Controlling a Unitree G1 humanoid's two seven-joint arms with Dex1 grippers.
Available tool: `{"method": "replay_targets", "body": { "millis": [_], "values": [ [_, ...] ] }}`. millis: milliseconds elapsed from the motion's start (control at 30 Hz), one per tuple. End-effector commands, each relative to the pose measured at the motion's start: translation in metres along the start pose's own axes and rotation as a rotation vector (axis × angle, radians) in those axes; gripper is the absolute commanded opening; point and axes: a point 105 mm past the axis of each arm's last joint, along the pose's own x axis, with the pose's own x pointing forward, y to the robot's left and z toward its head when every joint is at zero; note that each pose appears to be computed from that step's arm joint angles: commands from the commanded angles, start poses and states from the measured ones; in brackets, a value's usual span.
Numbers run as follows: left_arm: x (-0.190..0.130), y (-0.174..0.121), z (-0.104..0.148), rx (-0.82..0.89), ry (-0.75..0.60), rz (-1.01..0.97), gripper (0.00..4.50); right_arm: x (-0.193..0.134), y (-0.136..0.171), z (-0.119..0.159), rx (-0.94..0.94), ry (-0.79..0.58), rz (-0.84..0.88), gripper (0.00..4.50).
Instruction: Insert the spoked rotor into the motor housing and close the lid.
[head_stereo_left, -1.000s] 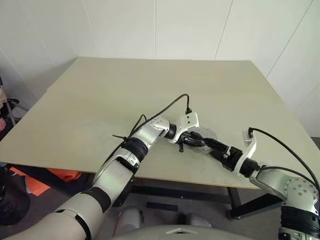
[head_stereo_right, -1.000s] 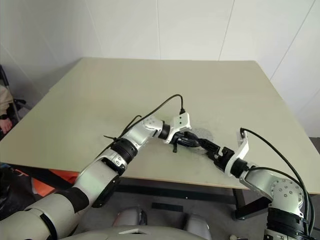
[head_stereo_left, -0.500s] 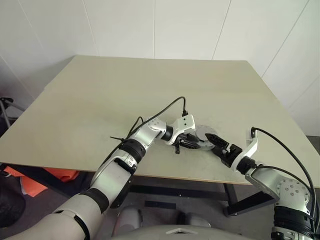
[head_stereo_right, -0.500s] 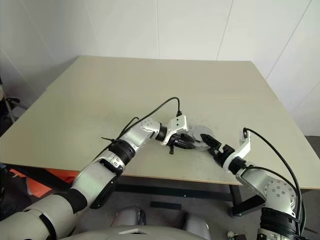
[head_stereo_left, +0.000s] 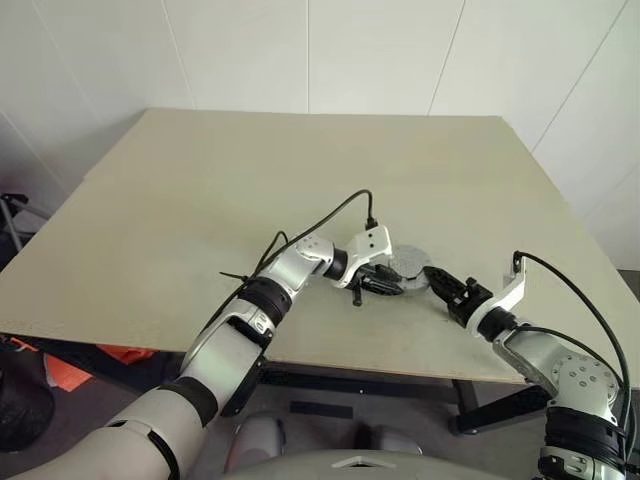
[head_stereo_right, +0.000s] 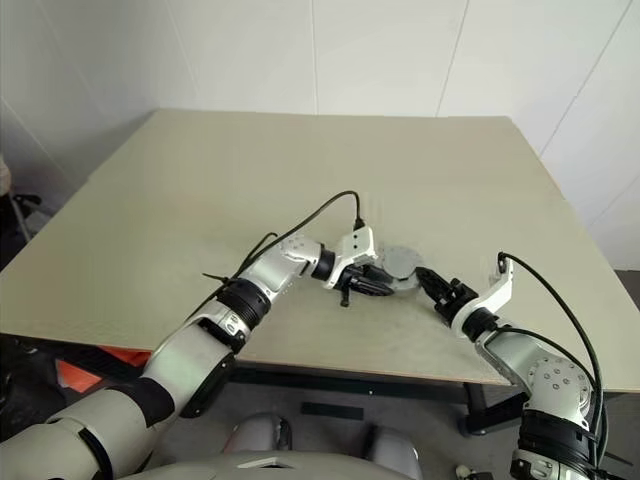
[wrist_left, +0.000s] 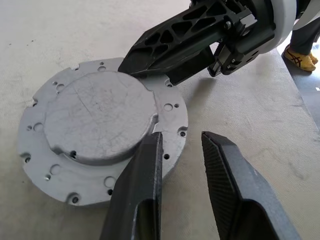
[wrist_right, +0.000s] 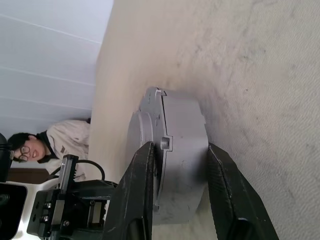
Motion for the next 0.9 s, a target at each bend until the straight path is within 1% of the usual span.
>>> {"method": "replay_targets", "body": {
  "millis": [33,267,467,567,700,833,900],
  "values": [
    [-0.001,0.002,0.004,0.010,0.006,0.006,1.30,0.004,-0.012,-0.008,0.009,0.038,-0.071,1.25],
    [-0.005,0.005,0.004,0.001,0.006,0.018,1.30,0.009,-0.006,-0.009,0.027,0.044,-0.040,1.22],
    [-0.011,0.011,0.018,-0.024,-0.051,0.034,1.30,0.015,-0.005,-0.011,0.037,0.059,-0.045,1.18],
    [-0.025,0.026,0.034,-0.065,-0.113,0.086,1.30,0.022,-0.001,-0.009,0.043,0.049,-0.041,1.18],
    [-0.044,0.043,0.050,-0.100,-0.176,0.152,1.30,0.028,0.002,-0.009,0.049,0.053,-0.024,1.18],
    [-0.071,0.060,0.072,-0.172,-0.291,0.213,1.30,0.033,0.003,-0.010,0.048,0.064,-0.013,1.17],
    [-0.084,0.065,0.078,-0.202,-0.332,0.229,1.30,0.037,0.004,-0.012,0.054,0.073,-0.011,1.17]
  ]
}}
